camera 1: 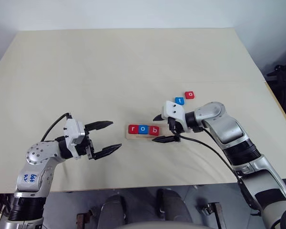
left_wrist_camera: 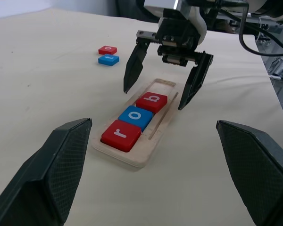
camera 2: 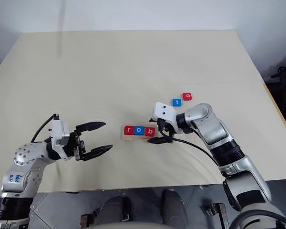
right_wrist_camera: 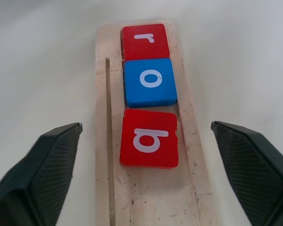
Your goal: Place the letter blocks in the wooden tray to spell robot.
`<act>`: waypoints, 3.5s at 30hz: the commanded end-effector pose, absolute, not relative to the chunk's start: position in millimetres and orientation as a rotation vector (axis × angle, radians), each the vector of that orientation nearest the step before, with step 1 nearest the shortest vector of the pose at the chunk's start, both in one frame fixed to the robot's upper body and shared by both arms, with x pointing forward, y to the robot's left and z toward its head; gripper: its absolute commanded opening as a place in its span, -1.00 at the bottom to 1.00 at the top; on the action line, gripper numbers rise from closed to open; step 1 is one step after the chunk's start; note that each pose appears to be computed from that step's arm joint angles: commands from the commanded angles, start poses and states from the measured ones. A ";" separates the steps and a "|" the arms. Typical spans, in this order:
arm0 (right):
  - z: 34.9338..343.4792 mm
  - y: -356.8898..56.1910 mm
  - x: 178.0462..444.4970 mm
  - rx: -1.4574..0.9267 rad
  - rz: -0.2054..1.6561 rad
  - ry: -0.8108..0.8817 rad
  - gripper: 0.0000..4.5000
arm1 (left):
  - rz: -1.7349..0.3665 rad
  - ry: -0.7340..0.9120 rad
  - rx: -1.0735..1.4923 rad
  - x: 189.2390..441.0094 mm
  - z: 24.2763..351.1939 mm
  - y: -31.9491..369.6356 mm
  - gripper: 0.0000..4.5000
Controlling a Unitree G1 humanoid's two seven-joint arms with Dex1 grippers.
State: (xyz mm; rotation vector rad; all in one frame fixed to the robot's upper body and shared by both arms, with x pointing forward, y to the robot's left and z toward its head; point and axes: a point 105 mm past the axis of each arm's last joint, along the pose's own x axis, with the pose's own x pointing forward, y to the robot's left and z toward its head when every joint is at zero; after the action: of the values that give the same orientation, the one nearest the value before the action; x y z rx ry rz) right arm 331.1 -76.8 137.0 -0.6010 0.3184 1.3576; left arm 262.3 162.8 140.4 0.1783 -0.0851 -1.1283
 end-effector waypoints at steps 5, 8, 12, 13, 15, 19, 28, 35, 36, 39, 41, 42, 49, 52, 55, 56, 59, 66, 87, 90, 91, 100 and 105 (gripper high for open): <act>151.3 -101.0 327.1 -0.587 1.289 0.312 0.45 | -1.140 -0.122 0.182 260.2 148.6 161.7 1.00; 142.0 -105.7 325.1 -0.584 1.269 0.346 -0.04 | -1.140 -0.121 0.182 261.4 148.4 162.3 1.00; 135.9 -102.0 327.3 -0.572 1.244 0.350 -0.63 | -1.141 -0.122 0.182 262.1 148.5 162.2 1.00; 134.6 -100.5 329.0 -0.571 1.234 0.352 -0.79 | -1.142 -0.122 0.182 262.3 148.6 162.2 1.00; 133.7 -95.9 333.1 -0.570 1.221 0.346 -0.82 | -1.141 -0.123 0.184 263.2 149.3 162.0 1.00; 134.4 -87.2 333.2 -0.564 1.237 0.338 -0.82 | -1.136 -0.125 0.187 263.8 150.0 162.6 1.00; 134.7 -76.3 338.9 -0.568 1.225 0.307 -0.82 | -1.129 -0.130 0.185 264.2 149.7 160.8 1.00; 143.8 -80.5 338.1 -0.564 1.214 0.278 -0.82 | -1.134 -0.132 0.184 265.6 149.5 159.5 1.00; 145.7 -81.4 337.6 -0.562 1.213 0.275 -0.82 | -1.135 -0.131 0.183 265.8 149.4 159.4 1.00; 152.7 -81.5 329.9 -0.530 1.241 0.267 -0.82 | -1.141 -0.129 0.183 266.3 149.2 159.4 1.00; 155.5 -79.3 323.8 -0.507 1.262 0.267 -0.82 | -1.144 -0.126 0.184 267.0 149.1 159.7 1.00; 155.8 -78.5 322.1 -0.501 1.266 0.269 -0.82 | -1.145 -0.126 0.185 267.1 149.1 159.9 1.00; 144.8 -71.4 315.7 -0.478 1.275 0.288 -0.99 | -1.154 -0.125 0.183 267.6 149.2 158.5 1.00; 139.9 -74.8 316.8 -0.481 1.264 0.304 -0.99 | -1.152 -0.124 0.183 267.4 149.5 159.1 1.00; 134.9 -78.9 321.1 -0.492 1.243 0.318 -0.99 | -1.151 -0.123 0.183 267.0 149.4 159.4 1.00; 134.4 -78.6 321.2 -0.494 1.244 0.319 -0.99 | -1.150 -0.122 0.183 266.9 149.3 159.3 1.00; 133.5 -76.4 323.0 -0.493 1.238 0.315 -0.99 | -1.150 -0.123 0.182 266.8 149.1 158.9 1.00; 132.7 -73.5 325.8 -0.490 1.229 0.302 -0.99 | -1.151 -0.127 0.178 267.7 148.9 156.7 1.00; 153.3 -252.3 242.3 -0.221 0.597 -0.025 0.43 | -1.132 -0.084 0.217 294.5 146.2 168.9 1.00; 145.6 -269.9 227.7 -0.237 0.515 -0.004 0.88 | -1.120 -0.074 0.216 298.6 146.1 172.5 1.00; 143.4 -273.4 224.4 -0.252 0.497 0.000 0.99 | -1.119 -0.075 0.213 299.3 146.5 173.0 1.00; 141.6 -265.2 237.9 -0.211 0.494 -0.023 0.99 | -1.134 -0.093 0.193 300.3 152.1 169.3 1.00; 161.0 -230.3 295.8 -0.165 0.551 -0.001 0.99 | -1.138 -0.124 0.190 301.4 160.6 161.8 1.00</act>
State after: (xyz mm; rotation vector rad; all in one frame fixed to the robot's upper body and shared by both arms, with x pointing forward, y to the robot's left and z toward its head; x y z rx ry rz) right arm 282.1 -237.2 158.6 -0.1649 -0.0457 0.5510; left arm 303.0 165.0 150.0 0.1861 -0.0799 -1.1343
